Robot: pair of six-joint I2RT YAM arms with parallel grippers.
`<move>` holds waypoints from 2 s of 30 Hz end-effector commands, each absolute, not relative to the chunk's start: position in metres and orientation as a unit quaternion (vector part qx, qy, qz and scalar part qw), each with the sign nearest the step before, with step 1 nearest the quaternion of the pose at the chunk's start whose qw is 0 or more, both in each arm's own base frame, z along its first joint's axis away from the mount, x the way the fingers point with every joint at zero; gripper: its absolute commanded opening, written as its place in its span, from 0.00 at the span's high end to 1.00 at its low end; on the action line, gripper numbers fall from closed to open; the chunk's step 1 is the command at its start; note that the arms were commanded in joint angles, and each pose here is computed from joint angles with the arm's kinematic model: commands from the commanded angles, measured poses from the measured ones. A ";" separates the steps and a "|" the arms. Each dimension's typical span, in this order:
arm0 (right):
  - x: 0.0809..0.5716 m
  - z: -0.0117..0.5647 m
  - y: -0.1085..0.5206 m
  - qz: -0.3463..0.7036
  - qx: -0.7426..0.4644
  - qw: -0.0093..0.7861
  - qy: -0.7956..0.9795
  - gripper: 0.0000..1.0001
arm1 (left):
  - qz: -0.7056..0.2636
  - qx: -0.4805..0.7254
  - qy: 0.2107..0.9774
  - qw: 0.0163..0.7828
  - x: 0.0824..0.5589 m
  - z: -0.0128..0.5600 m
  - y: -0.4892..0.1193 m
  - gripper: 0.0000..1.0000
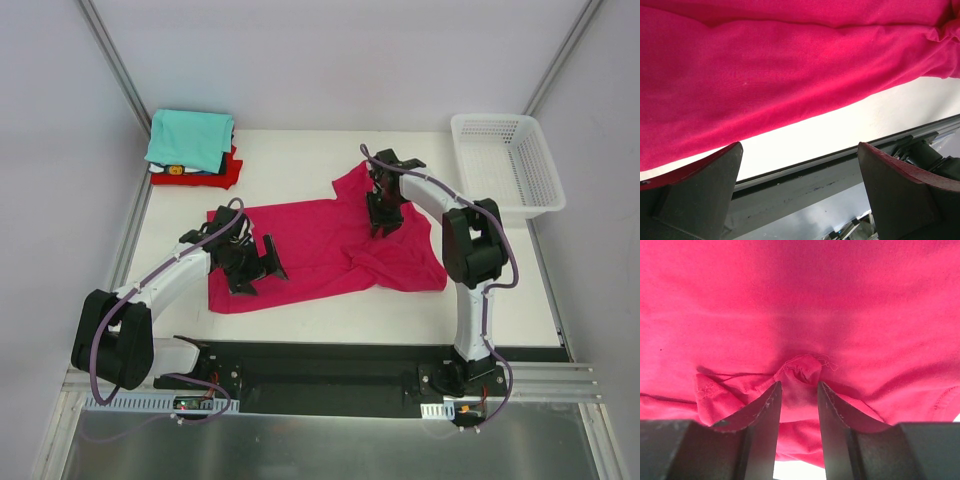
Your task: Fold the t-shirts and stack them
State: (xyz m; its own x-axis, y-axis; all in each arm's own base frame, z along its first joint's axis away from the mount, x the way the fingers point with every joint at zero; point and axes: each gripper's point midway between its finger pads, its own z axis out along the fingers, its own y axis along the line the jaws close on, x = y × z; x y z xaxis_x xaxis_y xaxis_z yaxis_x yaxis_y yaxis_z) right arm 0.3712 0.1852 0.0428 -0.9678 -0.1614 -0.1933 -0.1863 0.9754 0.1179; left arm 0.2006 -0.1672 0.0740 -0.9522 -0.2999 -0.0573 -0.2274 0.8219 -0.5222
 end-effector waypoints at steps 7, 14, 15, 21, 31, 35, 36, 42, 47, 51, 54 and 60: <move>0.361 0.035 0.182 0.071 -0.089 0.076 0.991 0.73 | -0.268 -0.125 0.953 0.070 0.200 0.079 -0.171 0.01; 0.362 0.040 0.180 0.069 -0.086 0.081 0.991 0.96 | -0.272 -0.123 0.952 0.072 0.200 0.081 -0.172 0.01; 0.363 0.043 0.179 0.067 -0.086 0.084 0.990 0.96 | -0.272 -0.124 0.952 0.071 0.200 0.081 -0.172 0.01; 0.368 0.056 0.172 0.059 -0.084 0.098 0.990 0.96 | -0.272 -0.125 0.952 0.070 0.200 0.080 -0.172 0.01; 0.376 0.068 0.170 0.054 -0.081 0.109 0.989 0.97 | -0.271 -0.125 0.952 0.069 0.200 0.080 -0.173 0.01; 0.378 0.072 0.168 0.048 -0.083 0.111 0.989 0.97 | -0.270 -0.123 0.952 0.071 0.201 0.081 -0.174 0.01; 0.378 0.070 0.167 0.047 -0.083 0.109 0.989 0.98 | -0.268 -0.124 0.953 0.068 0.200 0.079 -0.173 0.01; 0.387 0.075 0.175 0.062 -0.082 0.116 0.988 0.99 | -0.270 -0.121 0.953 0.069 0.201 0.080 -0.175 0.01; 0.394 0.089 0.177 0.065 -0.082 0.126 0.987 0.99 | -0.268 -0.120 0.954 0.068 0.200 0.079 -0.175 0.01; 0.394 0.091 0.176 0.061 -0.084 0.129 0.986 0.99 | -0.268 -0.120 0.954 0.066 0.199 0.078 -0.175 0.01; 0.392 0.088 0.172 0.057 -0.083 0.124 0.987 0.99 | -0.269 -0.119 0.953 0.067 0.200 0.079 -0.176 0.01; 0.387 0.076 0.164 0.041 -0.079 0.115 0.989 0.98 | -0.267 -0.119 0.954 0.066 0.200 0.078 -0.176 0.01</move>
State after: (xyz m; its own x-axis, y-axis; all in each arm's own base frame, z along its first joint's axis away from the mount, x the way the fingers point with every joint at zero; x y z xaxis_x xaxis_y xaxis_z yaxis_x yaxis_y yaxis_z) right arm 0.3925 0.1763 0.0710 -0.9596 -0.1451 -0.2410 -0.1728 0.9800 0.0983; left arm 0.1968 -0.1710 0.0713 -0.9585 -0.2810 -0.0476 -0.2171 0.8282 -0.5168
